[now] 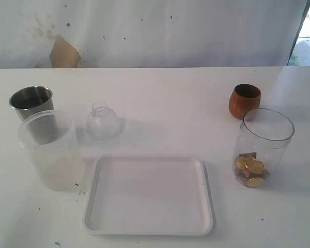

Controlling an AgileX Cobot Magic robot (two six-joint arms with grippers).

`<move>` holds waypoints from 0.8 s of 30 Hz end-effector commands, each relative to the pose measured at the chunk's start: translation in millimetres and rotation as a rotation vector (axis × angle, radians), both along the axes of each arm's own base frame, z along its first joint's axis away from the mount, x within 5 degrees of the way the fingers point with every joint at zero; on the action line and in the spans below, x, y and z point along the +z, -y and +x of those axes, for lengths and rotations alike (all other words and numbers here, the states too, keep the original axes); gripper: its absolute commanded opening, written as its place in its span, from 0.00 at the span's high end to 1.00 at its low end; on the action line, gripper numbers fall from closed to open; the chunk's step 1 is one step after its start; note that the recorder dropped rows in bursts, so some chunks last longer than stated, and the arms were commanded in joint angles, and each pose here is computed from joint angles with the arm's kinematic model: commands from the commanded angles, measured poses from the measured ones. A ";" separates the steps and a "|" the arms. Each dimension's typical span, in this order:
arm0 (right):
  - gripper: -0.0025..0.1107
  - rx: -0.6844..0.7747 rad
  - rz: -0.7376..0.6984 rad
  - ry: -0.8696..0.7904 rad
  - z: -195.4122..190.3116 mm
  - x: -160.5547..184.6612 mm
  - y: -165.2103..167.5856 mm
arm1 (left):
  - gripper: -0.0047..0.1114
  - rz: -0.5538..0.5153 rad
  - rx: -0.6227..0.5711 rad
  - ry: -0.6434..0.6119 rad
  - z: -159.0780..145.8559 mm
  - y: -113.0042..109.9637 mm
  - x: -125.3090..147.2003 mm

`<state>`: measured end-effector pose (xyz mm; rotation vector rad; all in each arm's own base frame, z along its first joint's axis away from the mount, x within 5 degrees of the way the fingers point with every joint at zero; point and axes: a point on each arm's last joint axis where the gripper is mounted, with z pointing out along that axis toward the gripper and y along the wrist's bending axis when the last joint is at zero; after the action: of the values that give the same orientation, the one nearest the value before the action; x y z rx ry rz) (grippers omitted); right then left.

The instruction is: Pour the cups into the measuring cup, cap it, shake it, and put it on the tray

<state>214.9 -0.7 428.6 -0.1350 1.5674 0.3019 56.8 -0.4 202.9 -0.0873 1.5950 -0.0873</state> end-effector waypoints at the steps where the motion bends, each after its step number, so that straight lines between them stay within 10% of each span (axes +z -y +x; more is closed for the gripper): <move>1: 0.98 -0.036 0.019 0.089 -57.1 1.1 -7.5 | 0.96 -0.007 0.003 0.015 -0.4 -0.1 1.4; 24: 0.98 0.283 0.017 0.330 -200.9 -4.7 -58.4 | 0.96 -0.007 0.003 0.015 -0.4 -0.1 1.4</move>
<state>16.5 61.0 422.6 -0.4693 1.2166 0.4159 56.8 -0.4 202.9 -0.0873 1.5950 -0.0873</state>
